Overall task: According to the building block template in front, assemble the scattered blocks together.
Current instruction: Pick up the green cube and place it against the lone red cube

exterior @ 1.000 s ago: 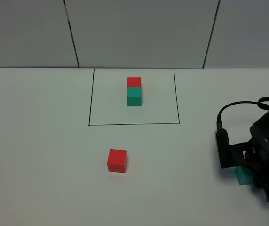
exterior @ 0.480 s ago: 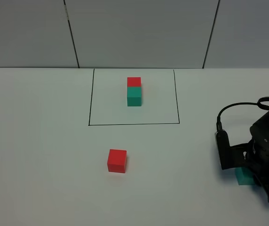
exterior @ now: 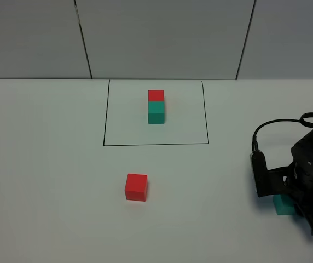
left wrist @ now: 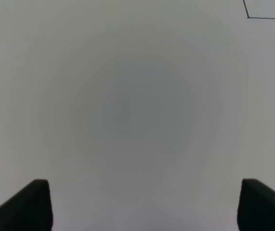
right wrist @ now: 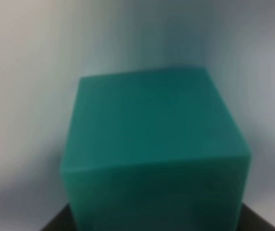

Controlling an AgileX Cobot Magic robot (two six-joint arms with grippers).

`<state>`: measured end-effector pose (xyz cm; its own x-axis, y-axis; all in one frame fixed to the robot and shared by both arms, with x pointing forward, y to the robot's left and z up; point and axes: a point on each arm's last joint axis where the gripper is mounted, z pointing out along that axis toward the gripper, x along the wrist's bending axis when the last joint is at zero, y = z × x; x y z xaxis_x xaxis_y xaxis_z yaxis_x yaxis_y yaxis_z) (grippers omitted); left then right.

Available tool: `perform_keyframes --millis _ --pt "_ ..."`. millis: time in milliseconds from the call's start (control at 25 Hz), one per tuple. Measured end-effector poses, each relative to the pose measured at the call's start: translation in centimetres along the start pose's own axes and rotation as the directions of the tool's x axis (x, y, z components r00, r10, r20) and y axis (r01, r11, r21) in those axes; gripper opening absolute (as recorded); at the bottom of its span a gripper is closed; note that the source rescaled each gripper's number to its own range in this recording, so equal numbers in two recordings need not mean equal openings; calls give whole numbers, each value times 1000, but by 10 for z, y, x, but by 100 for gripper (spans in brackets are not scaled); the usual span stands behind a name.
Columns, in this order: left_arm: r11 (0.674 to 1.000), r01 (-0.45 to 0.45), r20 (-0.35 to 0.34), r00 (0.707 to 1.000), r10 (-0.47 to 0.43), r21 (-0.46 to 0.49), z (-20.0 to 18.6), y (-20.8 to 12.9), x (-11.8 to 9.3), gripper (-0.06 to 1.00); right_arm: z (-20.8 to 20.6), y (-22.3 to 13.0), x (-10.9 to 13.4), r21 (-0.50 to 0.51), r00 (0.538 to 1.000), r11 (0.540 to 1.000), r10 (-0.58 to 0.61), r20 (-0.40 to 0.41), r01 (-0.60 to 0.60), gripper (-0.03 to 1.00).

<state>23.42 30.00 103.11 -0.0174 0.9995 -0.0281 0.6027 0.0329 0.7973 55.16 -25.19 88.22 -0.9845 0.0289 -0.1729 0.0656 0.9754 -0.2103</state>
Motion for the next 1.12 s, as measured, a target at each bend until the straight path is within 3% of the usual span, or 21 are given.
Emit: perform_keyframes --millis 320,680,1120 --pt "1000 0 0 1000 0 0 0 0 0 94 -4 2 -1 -26 1000 999 18 6 -18 1" --pt "1000 0 0 1000 0 0 0 0 0 94 -27 13 -10 5 996 998 61 -68 -61 1" --pt "1000 0 0 1000 0 0 0 0 0 94 -56 54 -15 -10 999 999 38 -22 -38 1"
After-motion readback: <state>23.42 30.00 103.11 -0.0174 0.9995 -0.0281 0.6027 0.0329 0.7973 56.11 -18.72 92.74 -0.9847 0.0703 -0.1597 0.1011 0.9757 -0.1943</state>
